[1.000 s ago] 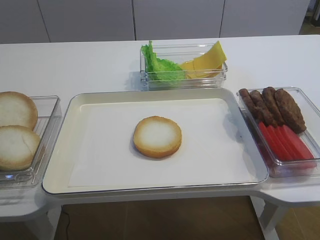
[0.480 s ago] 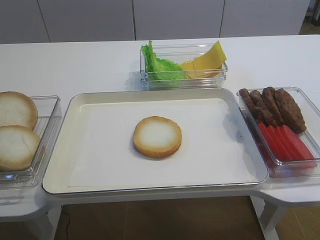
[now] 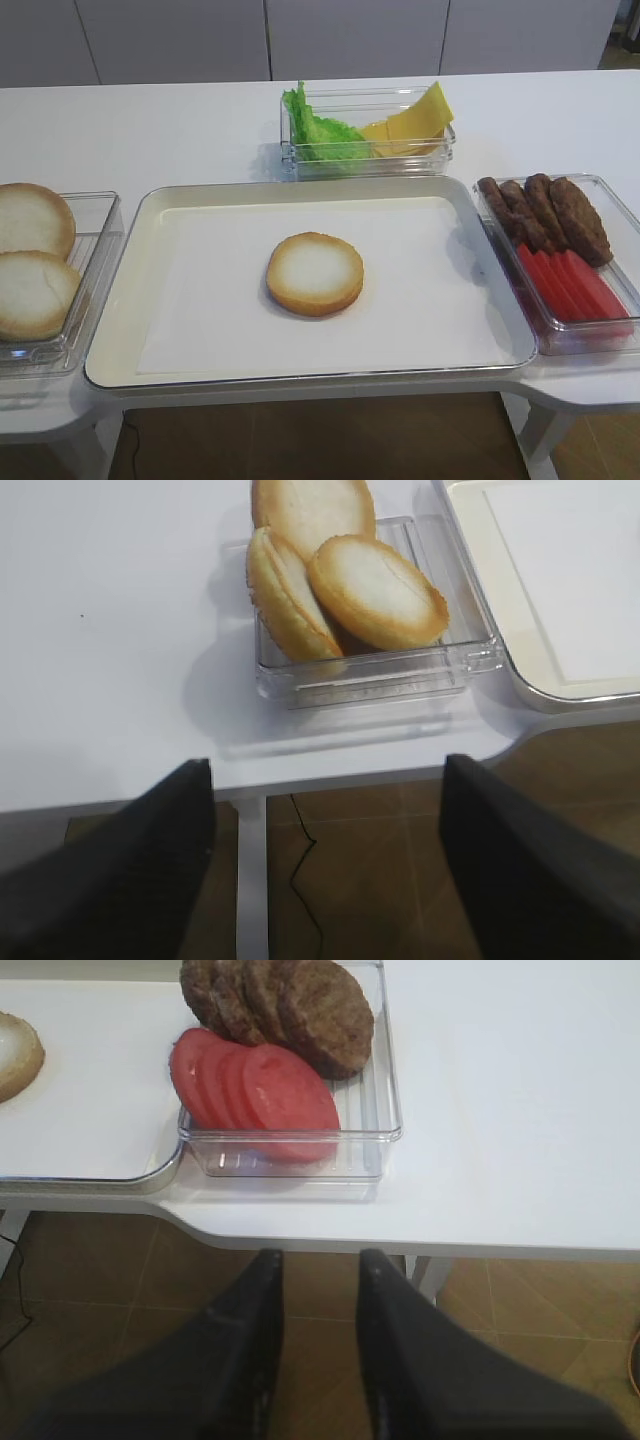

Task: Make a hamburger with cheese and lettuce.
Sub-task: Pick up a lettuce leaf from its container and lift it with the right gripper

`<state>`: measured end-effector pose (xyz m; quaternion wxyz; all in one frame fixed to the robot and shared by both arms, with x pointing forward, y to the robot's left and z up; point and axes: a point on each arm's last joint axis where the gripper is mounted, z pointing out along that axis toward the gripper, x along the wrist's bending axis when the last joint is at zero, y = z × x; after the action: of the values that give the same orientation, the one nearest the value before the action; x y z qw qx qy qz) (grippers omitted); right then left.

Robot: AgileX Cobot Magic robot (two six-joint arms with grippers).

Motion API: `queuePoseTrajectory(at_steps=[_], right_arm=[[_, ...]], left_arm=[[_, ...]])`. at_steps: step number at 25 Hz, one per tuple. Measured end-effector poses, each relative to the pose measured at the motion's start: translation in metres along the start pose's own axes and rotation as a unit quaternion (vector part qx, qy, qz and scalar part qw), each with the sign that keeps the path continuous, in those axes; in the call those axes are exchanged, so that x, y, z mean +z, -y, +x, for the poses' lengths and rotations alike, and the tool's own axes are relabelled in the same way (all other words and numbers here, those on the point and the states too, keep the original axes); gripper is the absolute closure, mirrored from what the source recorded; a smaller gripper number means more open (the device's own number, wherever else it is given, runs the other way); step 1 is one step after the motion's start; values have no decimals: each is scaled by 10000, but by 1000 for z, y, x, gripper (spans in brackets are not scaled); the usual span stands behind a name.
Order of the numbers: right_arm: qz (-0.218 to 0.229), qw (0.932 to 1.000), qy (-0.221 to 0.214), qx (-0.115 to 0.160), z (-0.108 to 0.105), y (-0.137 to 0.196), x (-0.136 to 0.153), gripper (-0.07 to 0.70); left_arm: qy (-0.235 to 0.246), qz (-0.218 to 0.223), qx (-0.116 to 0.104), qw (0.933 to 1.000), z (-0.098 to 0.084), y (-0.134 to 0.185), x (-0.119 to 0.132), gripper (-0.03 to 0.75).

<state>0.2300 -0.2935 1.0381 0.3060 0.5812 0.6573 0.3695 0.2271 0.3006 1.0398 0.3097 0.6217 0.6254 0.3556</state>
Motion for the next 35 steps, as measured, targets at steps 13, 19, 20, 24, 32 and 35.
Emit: queuePoseTrajectory(at_steps=[13, 19, 20, 24, 32, 35], right_arm=[[0, 10000, 0, 0, 0, 0, 0, 433], [0, 10000, 0, 0, 0, 0, 0, 408], [0, 10000, 0, 0, 0, 0, 0, 377], [-80, 10000, -26, 12, 1, -2, -1, 181], [-389, 9987, -223, 250, 4, -32, -11, 185], [2, 9990, -289, 352, 5, -53, 4, 187]], left_arm=[[0, 0, 0, 10000, 0, 0, 0, 203], [0, 0, 0, 10000, 0, 0, 0, 203], [0, 0, 0, 10000, 0, 0, 0, 203], [0, 0, 0, 10000, 0, 0, 0, 203], [0, 0, 0, 10000, 0, 0, 0, 204], [0, 0, 0, 10000, 0, 0, 0, 204]])
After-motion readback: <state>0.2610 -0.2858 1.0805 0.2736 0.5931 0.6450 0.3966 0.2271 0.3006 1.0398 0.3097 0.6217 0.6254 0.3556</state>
